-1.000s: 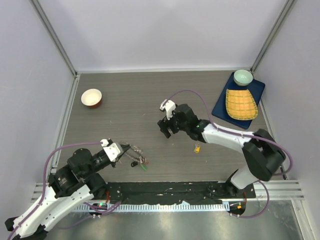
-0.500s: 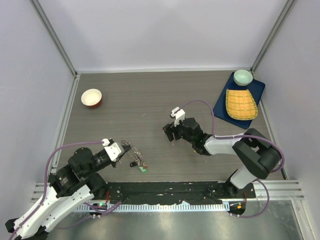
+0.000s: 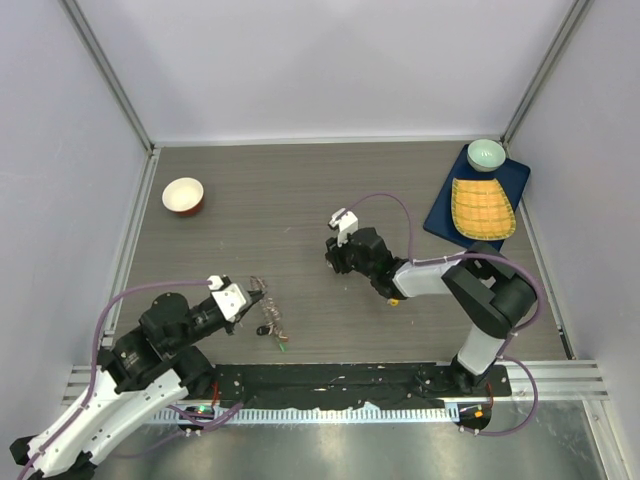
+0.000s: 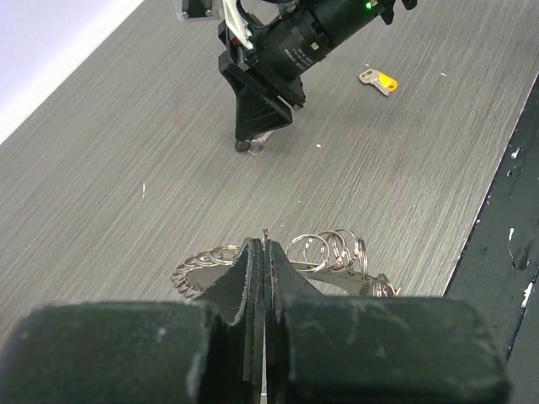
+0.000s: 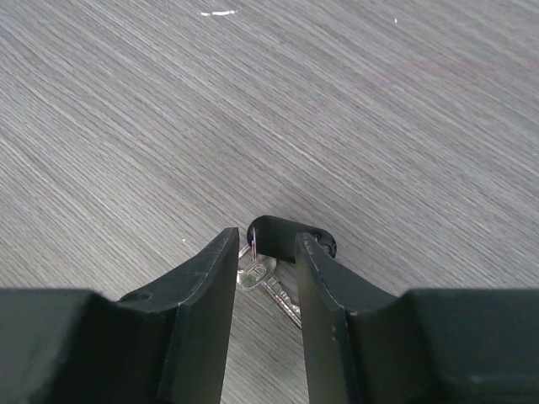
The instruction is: Put the keys on the keyring
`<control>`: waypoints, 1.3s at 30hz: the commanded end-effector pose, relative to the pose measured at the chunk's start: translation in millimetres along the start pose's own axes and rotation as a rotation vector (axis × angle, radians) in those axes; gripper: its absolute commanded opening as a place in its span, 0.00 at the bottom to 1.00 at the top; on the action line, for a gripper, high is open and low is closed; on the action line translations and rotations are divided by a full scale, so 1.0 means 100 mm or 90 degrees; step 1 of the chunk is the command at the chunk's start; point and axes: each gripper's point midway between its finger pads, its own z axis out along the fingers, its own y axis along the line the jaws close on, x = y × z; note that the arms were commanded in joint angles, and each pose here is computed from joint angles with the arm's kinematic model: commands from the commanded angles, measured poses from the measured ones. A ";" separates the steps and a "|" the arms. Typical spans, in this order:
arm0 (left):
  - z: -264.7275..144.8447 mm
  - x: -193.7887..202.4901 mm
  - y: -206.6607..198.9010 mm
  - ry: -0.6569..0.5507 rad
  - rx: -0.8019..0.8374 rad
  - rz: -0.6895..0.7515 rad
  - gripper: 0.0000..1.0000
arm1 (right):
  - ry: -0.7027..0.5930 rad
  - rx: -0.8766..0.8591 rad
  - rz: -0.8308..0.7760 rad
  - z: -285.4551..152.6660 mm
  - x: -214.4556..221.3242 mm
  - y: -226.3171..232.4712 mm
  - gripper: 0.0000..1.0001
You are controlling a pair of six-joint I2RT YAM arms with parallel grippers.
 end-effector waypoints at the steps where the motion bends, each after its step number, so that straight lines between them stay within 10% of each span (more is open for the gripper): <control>1: 0.03 -0.20 0.04 -0.042 -0.005 0.000 0.00 | -0.014 -0.007 0.003 0.11 -0.11 0.03 0.38; 15: 0.06 -0.16 0.07 -0.031 -0.008 -0.003 0.00 | 0.017 -0.016 -0.004 0.23 0.02 0.06 0.23; 21: 0.08 -0.15 0.06 -0.028 -0.002 -0.006 0.00 | 0.017 -0.019 -0.014 0.19 0.02 0.06 0.01; 39: 0.34 -0.30 -0.04 -0.012 0.096 0.073 0.00 | -0.200 -0.235 -0.158 -0.79 -1.01 0.62 0.01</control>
